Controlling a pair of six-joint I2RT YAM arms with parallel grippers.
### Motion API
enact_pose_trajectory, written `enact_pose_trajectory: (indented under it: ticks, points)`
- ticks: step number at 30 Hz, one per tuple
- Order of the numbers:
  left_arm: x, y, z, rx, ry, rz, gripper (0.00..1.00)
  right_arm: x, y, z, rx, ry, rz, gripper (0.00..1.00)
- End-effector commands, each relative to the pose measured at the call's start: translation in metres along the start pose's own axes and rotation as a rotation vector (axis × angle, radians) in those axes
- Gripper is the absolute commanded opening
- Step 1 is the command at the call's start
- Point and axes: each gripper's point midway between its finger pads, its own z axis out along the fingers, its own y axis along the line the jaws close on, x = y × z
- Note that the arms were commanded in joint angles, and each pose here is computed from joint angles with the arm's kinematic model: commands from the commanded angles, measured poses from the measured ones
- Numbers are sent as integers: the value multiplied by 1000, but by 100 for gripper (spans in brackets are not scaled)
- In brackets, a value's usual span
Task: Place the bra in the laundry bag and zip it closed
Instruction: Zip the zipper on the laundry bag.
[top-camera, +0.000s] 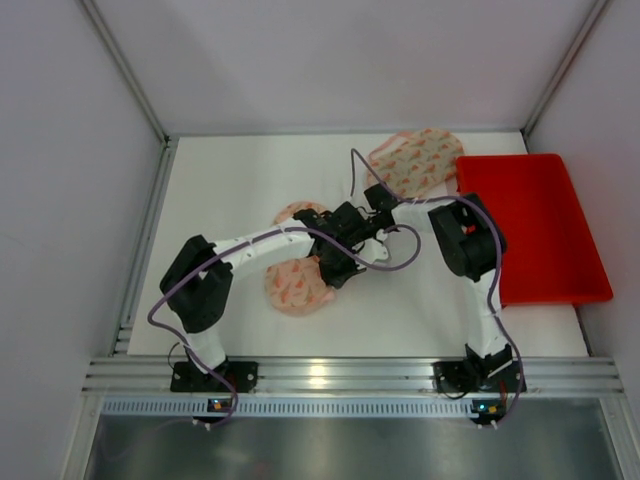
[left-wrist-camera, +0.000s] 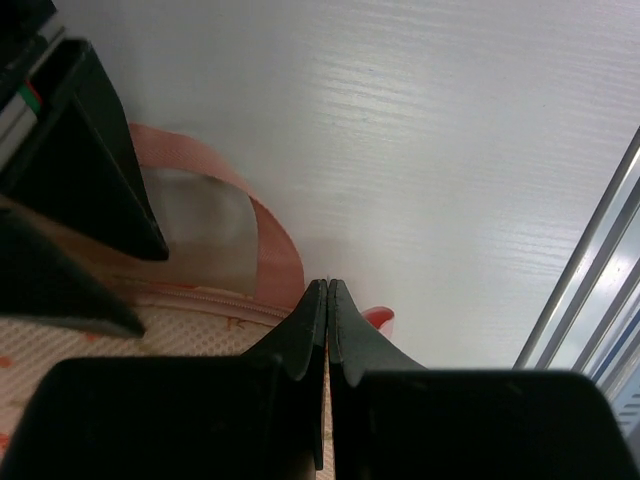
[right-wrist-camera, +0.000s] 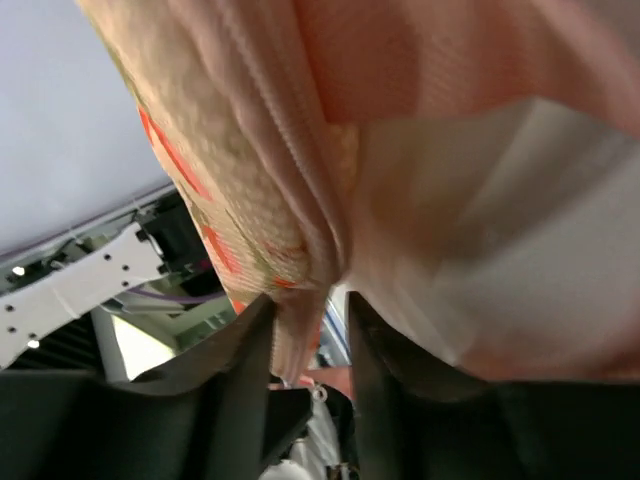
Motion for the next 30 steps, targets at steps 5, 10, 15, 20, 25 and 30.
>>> enact_pose_trajectory:
  ticks: [5,10,15,20,25,30]
  points:
    - [8,-17,-10,-13,-19,136,0,-29,33,0,-62,-44,-117,0]
    - [37,-74,3,75,66,359,0,-59,36,-11,-41,-109,-157,0]
    - [64,-122,12,157,126,462,0,-80,37,-13,-38,-132,-185,0]
    - [68,-119,10,143,152,472,0,-84,31,-12,-7,-121,-208,0]
    - [44,-108,1,104,93,396,0,-72,29,-13,-10,-106,-186,0]
    - [-4,-61,-36,1,-150,172,21,-51,18,-15,4,-84,-133,0]
